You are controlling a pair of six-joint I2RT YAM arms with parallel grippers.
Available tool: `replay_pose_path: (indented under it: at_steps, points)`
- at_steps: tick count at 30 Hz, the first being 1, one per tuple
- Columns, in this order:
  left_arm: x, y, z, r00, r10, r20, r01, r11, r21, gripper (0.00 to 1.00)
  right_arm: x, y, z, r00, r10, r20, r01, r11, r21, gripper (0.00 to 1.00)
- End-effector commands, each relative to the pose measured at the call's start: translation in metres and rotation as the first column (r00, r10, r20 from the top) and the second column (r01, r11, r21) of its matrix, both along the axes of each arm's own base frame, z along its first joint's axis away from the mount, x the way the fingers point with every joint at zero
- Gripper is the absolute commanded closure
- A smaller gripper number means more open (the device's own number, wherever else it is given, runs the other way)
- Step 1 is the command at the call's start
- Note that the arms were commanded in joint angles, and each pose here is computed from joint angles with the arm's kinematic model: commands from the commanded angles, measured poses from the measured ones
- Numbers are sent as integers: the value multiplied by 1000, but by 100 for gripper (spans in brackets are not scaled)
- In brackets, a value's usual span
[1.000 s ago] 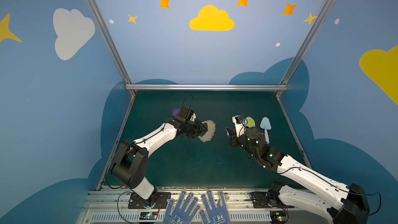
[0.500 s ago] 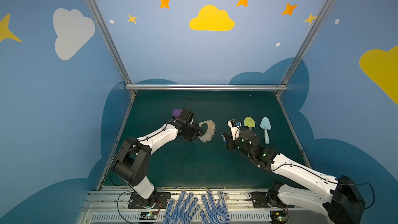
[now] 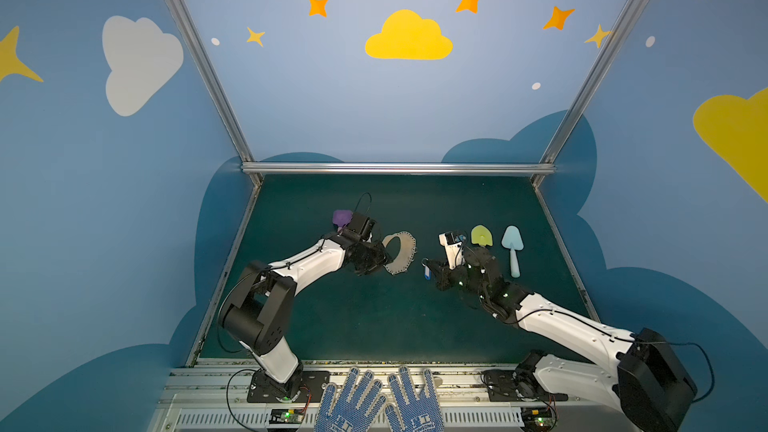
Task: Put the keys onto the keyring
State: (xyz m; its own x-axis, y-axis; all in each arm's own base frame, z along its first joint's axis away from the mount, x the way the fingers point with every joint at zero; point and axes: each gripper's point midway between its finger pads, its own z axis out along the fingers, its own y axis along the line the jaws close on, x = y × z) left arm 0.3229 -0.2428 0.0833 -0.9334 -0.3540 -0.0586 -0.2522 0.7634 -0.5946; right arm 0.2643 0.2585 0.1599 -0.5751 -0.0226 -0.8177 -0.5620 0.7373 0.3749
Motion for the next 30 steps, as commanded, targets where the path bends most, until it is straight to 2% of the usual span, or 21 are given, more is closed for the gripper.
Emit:
replay_pose_path:
  at_steps: [1, 9, 15, 21, 24, 25, 26, 29, 30]
  points:
    - [-1, 8, -7, 1000, 9, -13, -8, 999, 46, 51, 0, 6, 1, 999, 30, -26, -29, 998, 49, 100]
    - [-9, 8, -39, 993, 22, -113, -12, 996, 94, 50, 0, 13, -21, 994, 53, -100, -51, 998, 28, 100]
    - [-10, -3, -55, 991, -8, -137, 24, 993, 118, 51, 0, 16, -33, 990, 54, -131, -51, 998, 30, 100]
    - [-2, -8, -55, 993, -4, -114, 18, 993, 120, 55, -3, 24, -48, 982, 71, -176, -67, 997, 26, 100]
    - [0, -10, -57, 993, -11, -118, 25, 993, 119, 67, -4, 26, -53, 980, 73, -186, -69, 997, 25, 100]
    - [0, -11, -59, 993, -14, -120, 28, 993, 115, 77, -3, 26, -54, 980, 71, -188, -67, 997, 25, 100]
    - [1, -12, -60, 992, -15, -123, 30, 993, 116, 83, -3, 26, -53, 980, 70, -186, -66, 997, 26, 100]
    - [2, -12, -61, 992, -16, -123, 31, 992, 121, 85, -2, 26, -53, 980, 67, -185, -64, 998, 24, 100]
    - [3, -12, -60, 993, -19, -120, 33, 992, 121, 89, -2, 26, -53, 981, 66, -183, -63, 998, 21, 100]
